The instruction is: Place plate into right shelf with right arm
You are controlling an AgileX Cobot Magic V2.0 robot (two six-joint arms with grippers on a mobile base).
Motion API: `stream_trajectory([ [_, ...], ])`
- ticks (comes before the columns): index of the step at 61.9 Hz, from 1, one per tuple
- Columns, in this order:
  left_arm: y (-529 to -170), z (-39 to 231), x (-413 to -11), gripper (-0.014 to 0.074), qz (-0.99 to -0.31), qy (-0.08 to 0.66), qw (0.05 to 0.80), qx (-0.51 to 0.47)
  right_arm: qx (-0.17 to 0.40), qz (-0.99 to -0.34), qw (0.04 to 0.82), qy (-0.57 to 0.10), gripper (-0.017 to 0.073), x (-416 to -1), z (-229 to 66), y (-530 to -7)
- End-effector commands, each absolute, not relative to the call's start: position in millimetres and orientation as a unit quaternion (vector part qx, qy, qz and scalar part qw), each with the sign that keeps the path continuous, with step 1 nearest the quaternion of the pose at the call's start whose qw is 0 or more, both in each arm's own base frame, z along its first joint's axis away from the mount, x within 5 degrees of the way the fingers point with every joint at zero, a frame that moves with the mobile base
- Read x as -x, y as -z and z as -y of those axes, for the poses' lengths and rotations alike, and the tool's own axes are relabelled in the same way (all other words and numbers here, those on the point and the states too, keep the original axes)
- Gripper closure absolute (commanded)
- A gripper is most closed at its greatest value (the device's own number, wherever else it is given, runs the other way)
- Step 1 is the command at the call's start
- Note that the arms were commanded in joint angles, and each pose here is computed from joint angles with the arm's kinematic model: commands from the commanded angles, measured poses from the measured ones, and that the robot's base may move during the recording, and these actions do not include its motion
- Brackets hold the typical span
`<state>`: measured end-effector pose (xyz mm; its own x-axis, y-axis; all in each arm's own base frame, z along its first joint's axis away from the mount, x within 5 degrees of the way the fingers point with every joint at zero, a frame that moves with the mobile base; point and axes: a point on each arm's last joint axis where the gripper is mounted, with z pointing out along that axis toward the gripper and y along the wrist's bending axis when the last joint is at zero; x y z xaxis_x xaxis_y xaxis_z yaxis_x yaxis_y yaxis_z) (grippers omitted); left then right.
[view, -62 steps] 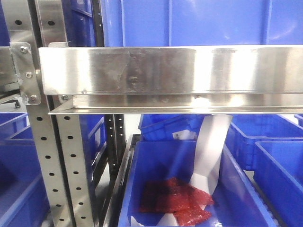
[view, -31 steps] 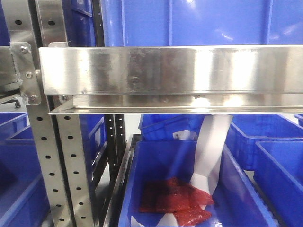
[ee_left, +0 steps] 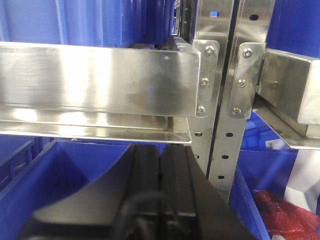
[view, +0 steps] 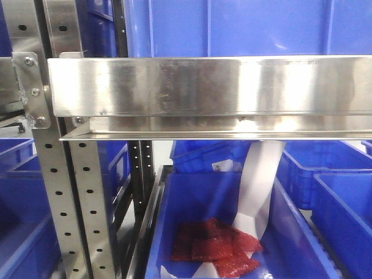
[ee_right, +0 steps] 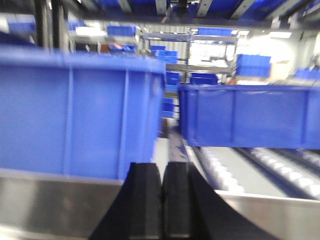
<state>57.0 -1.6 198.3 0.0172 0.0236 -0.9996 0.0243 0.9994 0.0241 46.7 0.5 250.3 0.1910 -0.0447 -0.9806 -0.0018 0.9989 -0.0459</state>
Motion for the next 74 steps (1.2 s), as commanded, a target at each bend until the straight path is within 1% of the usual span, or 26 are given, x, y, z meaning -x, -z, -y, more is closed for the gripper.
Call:
stream_trajectory([
  [1, -203, 1, -56, 0.0722, -0.669, 0.002, 0.744, -0.007, 0.028, -0.589, 0.807, 0.030, 0.0508, -45, -1, -256],
  [14, -203, 1, -56, 0.0722, -0.669, 0.002, 0.744, -0.007, 0.005, -0.590, 0.808, 0.009, 0.0508, -52, 1, -228],
  [23, -203, 1, -56, 0.0722, -0.669, 0.002, 0.744, -0.007, 0.006, -0.601, 0.799, 0.008, 0.0508, -52, 0, -227],
  [39, -203, 1, -56, 0.0722, -0.669, 0.002, 0.744, -0.007, 0.007, -0.653, 0.757, 0.003, 0.0508, -55, 0, -215],
  [74, -203, 1, -56, 0.0722, -0.669, 0.002, 0.744, -0.007, 0.005, -0.653, 0.757, 0.001, 0.0508, -55, 0, -215],
])
